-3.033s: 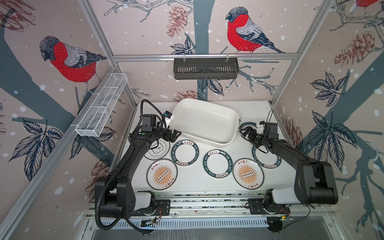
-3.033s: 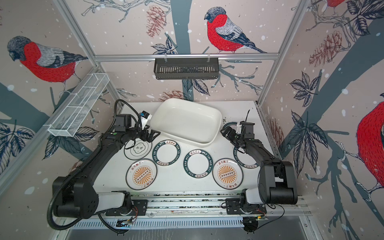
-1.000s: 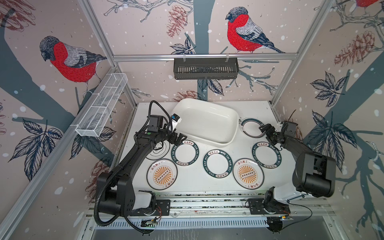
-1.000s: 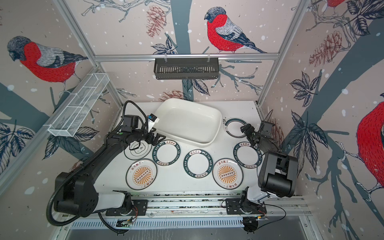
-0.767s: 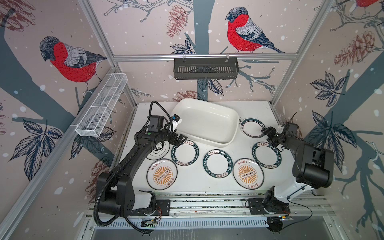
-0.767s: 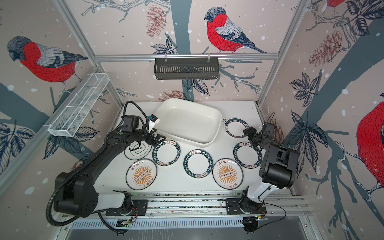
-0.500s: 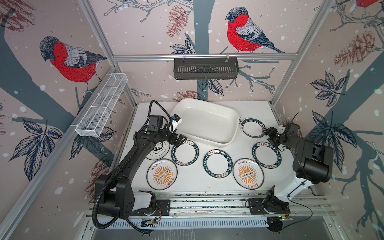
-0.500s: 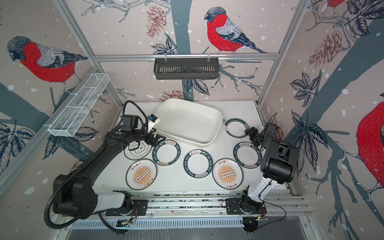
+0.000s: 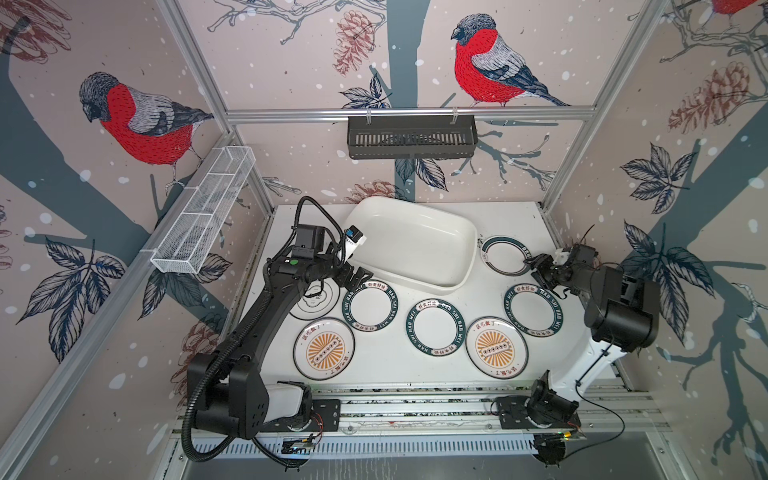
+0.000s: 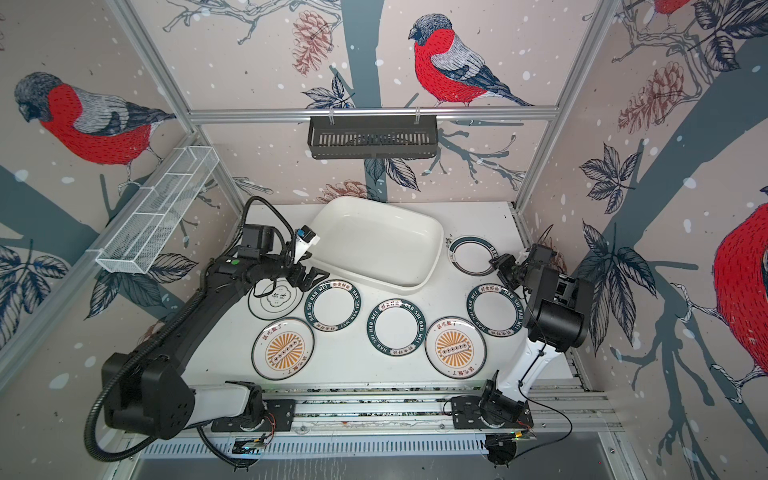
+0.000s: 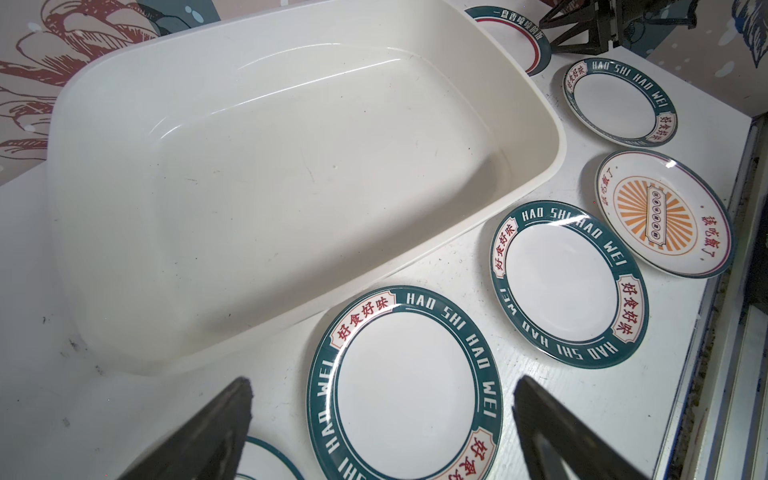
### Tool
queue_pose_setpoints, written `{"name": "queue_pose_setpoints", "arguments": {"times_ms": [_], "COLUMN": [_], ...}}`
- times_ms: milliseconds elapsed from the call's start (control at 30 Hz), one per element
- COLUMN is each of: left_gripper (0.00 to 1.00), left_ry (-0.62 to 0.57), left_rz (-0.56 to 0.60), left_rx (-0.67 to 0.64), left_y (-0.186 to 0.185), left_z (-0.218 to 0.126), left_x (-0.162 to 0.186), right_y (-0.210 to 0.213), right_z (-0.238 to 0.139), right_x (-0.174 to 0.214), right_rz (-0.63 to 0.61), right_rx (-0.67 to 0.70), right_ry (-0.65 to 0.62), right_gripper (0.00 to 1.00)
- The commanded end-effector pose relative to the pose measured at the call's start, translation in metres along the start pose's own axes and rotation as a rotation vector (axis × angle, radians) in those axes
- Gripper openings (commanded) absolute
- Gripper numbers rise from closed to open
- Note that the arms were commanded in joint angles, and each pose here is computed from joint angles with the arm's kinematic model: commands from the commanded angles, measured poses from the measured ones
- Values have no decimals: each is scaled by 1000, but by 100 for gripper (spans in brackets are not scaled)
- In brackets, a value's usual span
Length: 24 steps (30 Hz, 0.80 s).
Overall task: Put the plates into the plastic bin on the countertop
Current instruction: 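Grip the edge of the red-and-green striped plate with the right gripper, then lift the striped plate upright off the table with the right gripper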
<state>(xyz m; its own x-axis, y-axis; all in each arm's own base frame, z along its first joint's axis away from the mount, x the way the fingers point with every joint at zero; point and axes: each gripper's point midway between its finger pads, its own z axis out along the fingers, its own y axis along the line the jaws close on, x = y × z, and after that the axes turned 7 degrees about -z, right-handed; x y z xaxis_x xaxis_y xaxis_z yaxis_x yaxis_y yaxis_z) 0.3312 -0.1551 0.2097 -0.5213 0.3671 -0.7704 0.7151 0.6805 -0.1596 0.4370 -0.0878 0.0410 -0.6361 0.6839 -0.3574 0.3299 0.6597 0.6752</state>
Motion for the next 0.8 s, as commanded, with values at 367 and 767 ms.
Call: {"name": "queue_pose_setpoints", "arguments": {"times_ms": [367,767], "left_gripper": [97,97], "left_ry": [-18,-24], "left_rz": [-7,-34], "left_rx": [33,44], "left_y": [-7,-8], "left_z": [0,1], "left_x": [-1,-1], "right_y": [-4,-1], "right_z": [18,22], "right_x": [0,-4], "right_rz": [41,54], "right_rx": [-54,-85], "right_ry": [17,-1], "right_gripper": [40,21]}}
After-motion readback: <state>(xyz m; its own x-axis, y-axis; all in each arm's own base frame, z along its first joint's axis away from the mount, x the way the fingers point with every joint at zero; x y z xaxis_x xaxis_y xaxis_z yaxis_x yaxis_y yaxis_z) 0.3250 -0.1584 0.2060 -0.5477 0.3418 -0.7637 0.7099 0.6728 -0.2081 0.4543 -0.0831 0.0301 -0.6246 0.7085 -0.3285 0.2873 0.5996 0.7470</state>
